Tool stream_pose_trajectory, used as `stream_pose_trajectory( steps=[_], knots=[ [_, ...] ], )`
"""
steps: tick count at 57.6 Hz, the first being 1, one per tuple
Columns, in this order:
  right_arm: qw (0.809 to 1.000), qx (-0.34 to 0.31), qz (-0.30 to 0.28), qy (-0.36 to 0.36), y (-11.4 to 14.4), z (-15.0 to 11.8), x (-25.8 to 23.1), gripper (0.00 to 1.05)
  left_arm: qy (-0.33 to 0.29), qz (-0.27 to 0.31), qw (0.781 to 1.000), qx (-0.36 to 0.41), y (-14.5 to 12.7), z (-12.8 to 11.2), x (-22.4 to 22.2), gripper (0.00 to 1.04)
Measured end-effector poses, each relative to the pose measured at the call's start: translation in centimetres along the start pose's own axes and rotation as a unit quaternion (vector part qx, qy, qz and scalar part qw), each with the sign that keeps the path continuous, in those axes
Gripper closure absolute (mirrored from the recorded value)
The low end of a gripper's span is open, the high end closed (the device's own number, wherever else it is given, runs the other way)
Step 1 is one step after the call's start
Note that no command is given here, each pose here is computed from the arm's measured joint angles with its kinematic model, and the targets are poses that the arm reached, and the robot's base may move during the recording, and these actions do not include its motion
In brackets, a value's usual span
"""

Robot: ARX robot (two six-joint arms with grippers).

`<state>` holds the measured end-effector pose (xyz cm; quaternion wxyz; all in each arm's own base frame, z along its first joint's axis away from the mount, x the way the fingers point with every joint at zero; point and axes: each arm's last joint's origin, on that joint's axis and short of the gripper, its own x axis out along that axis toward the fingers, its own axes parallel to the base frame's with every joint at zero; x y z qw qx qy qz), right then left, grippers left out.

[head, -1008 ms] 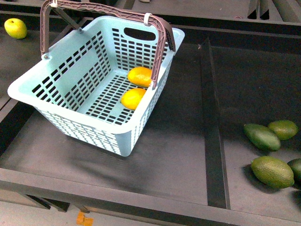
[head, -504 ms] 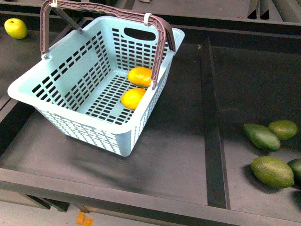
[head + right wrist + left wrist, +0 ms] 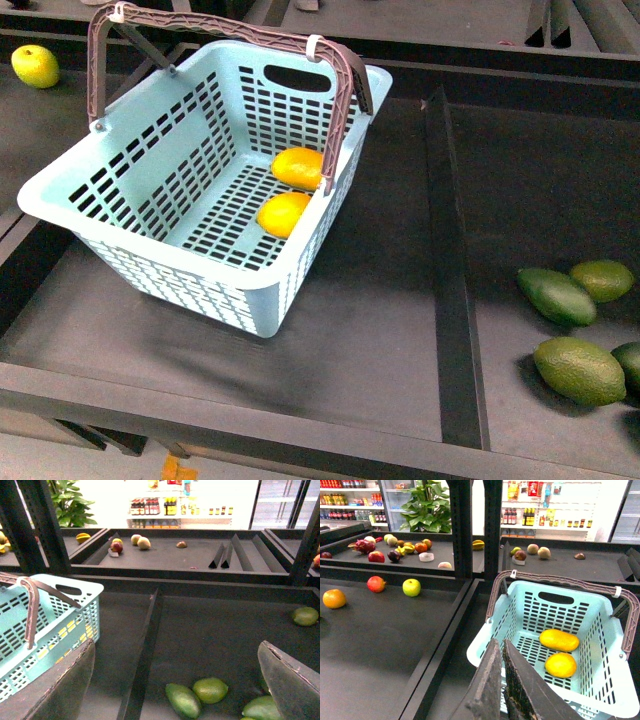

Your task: Pick lemon and mango into basket

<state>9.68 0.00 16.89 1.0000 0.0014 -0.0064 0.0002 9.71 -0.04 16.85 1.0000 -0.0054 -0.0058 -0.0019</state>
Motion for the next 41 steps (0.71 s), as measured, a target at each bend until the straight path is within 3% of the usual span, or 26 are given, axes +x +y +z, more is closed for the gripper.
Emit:
stream_pose_trajectory(
  steps=[28,41],
  knots=[
    [1.000,0.000,0.000,0.000,0.00,0.00,0.00,0.09,0.000,0.000,1.000,0.000,0.00,0.00,0.00,0.06],
    [1.000,0.000,0.000,0.000,0.00,0.00,0.00,0.09,0.000,0.000,1.000,0.001,0.00,0.00,0.00,0.07]
  ],
)
